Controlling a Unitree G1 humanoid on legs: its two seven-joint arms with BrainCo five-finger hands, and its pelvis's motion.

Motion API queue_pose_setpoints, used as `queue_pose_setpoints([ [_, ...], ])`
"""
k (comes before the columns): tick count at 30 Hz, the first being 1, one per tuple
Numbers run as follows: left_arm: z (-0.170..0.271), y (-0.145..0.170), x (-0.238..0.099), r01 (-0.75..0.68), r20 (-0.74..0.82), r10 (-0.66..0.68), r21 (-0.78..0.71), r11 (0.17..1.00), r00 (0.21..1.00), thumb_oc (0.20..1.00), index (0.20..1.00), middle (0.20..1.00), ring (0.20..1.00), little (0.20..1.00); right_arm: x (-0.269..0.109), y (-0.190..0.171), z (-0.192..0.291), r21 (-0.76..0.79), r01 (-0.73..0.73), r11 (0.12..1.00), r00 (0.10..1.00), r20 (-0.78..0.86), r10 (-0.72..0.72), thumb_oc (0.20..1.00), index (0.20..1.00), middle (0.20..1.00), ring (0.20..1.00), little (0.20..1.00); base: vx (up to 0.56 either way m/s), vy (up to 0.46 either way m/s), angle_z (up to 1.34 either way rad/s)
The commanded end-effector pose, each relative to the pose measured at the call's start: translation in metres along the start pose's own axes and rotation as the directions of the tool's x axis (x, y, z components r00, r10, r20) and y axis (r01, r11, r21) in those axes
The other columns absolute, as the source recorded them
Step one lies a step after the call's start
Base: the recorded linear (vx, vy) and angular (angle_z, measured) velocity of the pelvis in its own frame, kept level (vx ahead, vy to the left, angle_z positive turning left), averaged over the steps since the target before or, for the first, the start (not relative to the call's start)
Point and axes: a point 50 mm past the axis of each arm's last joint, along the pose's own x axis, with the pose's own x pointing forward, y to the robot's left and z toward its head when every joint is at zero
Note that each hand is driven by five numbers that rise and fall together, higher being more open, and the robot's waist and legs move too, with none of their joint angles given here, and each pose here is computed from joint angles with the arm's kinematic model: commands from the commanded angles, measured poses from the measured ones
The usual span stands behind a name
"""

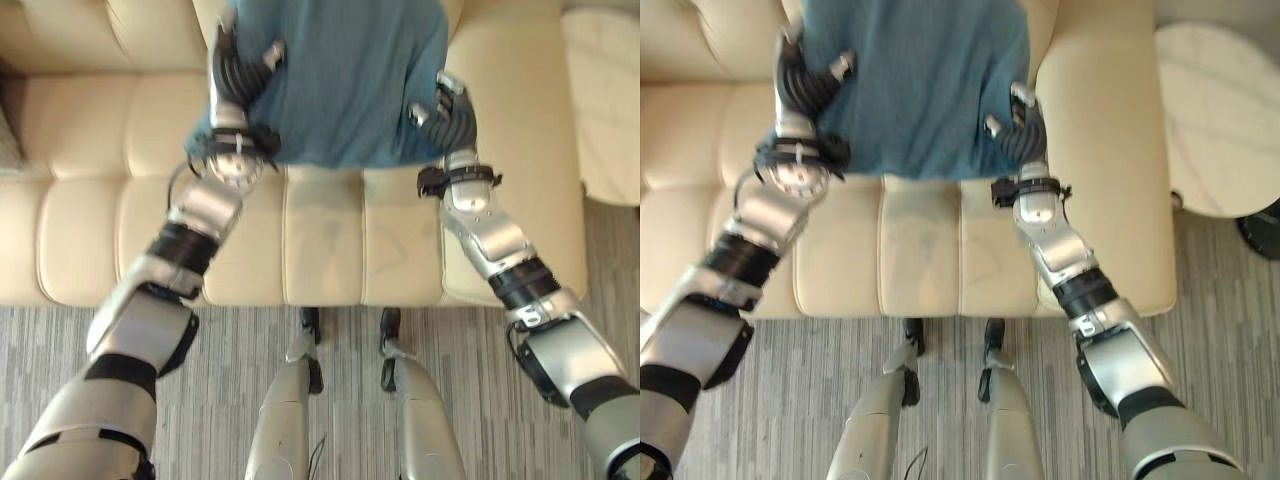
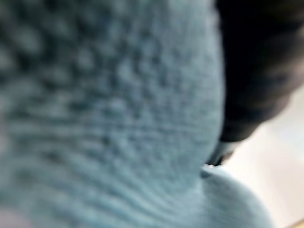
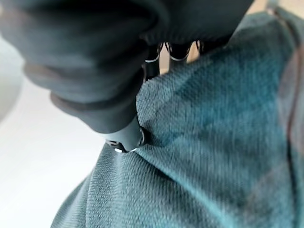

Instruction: Pick up all the scattered cushions and arrange them neatly on the sofa.

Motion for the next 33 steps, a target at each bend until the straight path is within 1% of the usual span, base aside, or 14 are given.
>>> queue_pose_setpoints([
  [1, 0.071, -0.034, 0.007, 0.096, 0.249, -0.087, -0.024, 0.995, 0.964, 0.2, 0.2, 0.2, 0.2, 0.2, 0.006, 0.043, 0.087, 0.076, -0.132, 0.988, 0.932, 0.35, 0.097, 0.595, 0.595, 0.595, 0.595, 0.595, 0.0, 0.0, 0.0],
  [2, 0.072, -0.033, 0.008, 0.095, 0.252, -0.086, -0.025, 0.995, 0.964, 0.2, 0.2, 0.2, 0.2, 0.2, 0.007, 0.043, 0.088, 0.076, -0.131, 0.988, 0.931, 0.352, 0.096, 1.0, 1.0, 1.0, 1.0, 1.0, -0.05, -0.011, 0.03],
  [3, 0.069, -0.029, 0.014, 0.082, 0.239, -0.087, 0.031, 0.996, 0.967, 0.332, 0.332, 0.332, 0.332, 0.332, 0.012, 0.041, 0.088, 0.035, -0.119, 0.992, 0.932, 0.348, 0.099, 1.0, 1.0, 1.0, 1.0, 1.0, -0.02, 0.003, 0.06],
  [4, 0.066, -0.025, 0.017, 0.071, 0.227, -0.083, 0.06, 0.996, 0.97, 0.871, 0.871, 0.871, 0.871, 0.871, 0.016, 0.039, 0.086, 0.025, -0.103, 0.994, 0.94, 0.33, 0.089, 1.0, 1.0, 1.0, 1.0, 1.0, -0.03, 0.018, 0.05],
  [5, 0.056, -0.019, 0.022, 0.056, 0.19, -0.08, 0.129, 0.99, 0.979, 1.0, 1.0, 1.0, 1.0, 1.0, 0.019, 0.035, 0.075, 0.017, -0.085, 0.996, 0.958, 0.275, 0.077, 1.0, 1.0, 1.0, 1.0, 1.0, 0.0, 0.0, 0.0],
  [8, 0.024, -0.014, 0.02, 0.05, 0.035, -0.054, 0.109, 0.993, 0.998, 1.0, 1.0, 1.0, 1.0, 1.0, 0.019, 0.033, 0.046, 0.02, -0.06, 0.998, 0.987, 0.15, 0.056, 1.0, 1.0, 1.0, 1.0, 1.0, 0.0, 0.0, 0.0],
  [14, -0.029, -0.022, -0.001, 0.066, -0.282, -0.138, -0.25, 0.966, 0.95, 1.0, 1.0, 1.0, 1.0, 1.0, 0.004, 0.039, -0.002, 0.097, -0.059, 0.994, 0.996, -0.066, 0.065, 1.0, 1.0, 1.0, 1.0, 1.0, 0.0, 0.006, 0.01],
  [22, -0.065, -0.01, -0.039, 0.001, -0.308, -0.127, -0.378, 0.926, 0.943, 1.0, 1.0, 1.0, 1.0, 1.0, -0.045, 0.033, -0.057, 0.197, -0.021, 0.98, 0.975, -0.211, 0.063, 1.0, 1.0, 1.0, 1.0, 1.0, 0.02, 0.029, -0.07],
  [24, -0.087, -0.008, -0.077, -0.005, -0.333, -0.143, -0.405, 0.914, 0.932, 1.0, 1.0, 1.0, 1.0, 1.0, -0.08, 0.022, -0.088, 0.205, -0.015, 0.979, 0.953, -0.293, 0.076, 1.0, 1.0, 1.0, 1.0, 1.0, 0.16, 0.055, -0.02],
  [25, -0.088, -0.008, -0.078, -0.005, -0.333, -0.143, -0.405, 0.914, 0.932, 1.0, 1.0, 1.0, 1.0, 1.0, -0.08, 0.022, -0.088, 0.205, -0.015, 0.979, 0.953, -0.293, 0.076, 1.0, 1.0, 1.0, 1.0, 1.0, 0.16, 0.056, -0.01],
  [28, -0.126, -0.003, -0.154, -0.008, -0.446, -0.218, -0.451, 0.892, 0.868, 1.0, 1.0, 1.0, 1.0, 1.0, -0.141, -0.002, -0.134, 0.199, 0.031, 0.979, 0.884, -0.463, 0.066, 1.0, 1.0, 1.0, 1.0, 1.0, 0.17, 0.069, 0.09],
  [29, -0.126, -0.003, -0.154, -0.008, -0.446, -0.218, -0.451, 0.892, 0.868, 1.0, 1.0, 1.0, 1.0, 1.0, -0.14, -0.002, -0.134, 0.199, 0.031, 0.979, 0.884, -0.463, 0.066, 1.0, 1.0, 1.0, 1.0, 1.0, 0.16, 0.097, 0.04],
  [30, -0.141, 0.004, -0.193, -0.003, -0.506, -0.266, -0.469, 0.883, 0.82, 1.0, 1.0, 1.0, 1.0, 1.0, -0.17, -0.011, -0.15, 0.188, 0.031, 0.982, 0.842, -0.534, 0.075, 1.0, 1.0, 1.0, 1.0, 1.0, 0.16, 0.103, -0.01],
  [33, -0.164, 0.019, -0.252, 0.029, -0.619, -0.327, -0.441, 0.897, 0.714, 1.0, 1.0, 1.0, 1.0, 1.0, -0.213, -0.029, -0.172, 0.142, 0.03, 0.989, 0.765, -0.641, 0.069, 1.0, 1.0, 1.0, 1.0, 1.0, 0.12, 0.123, 0.05],
])
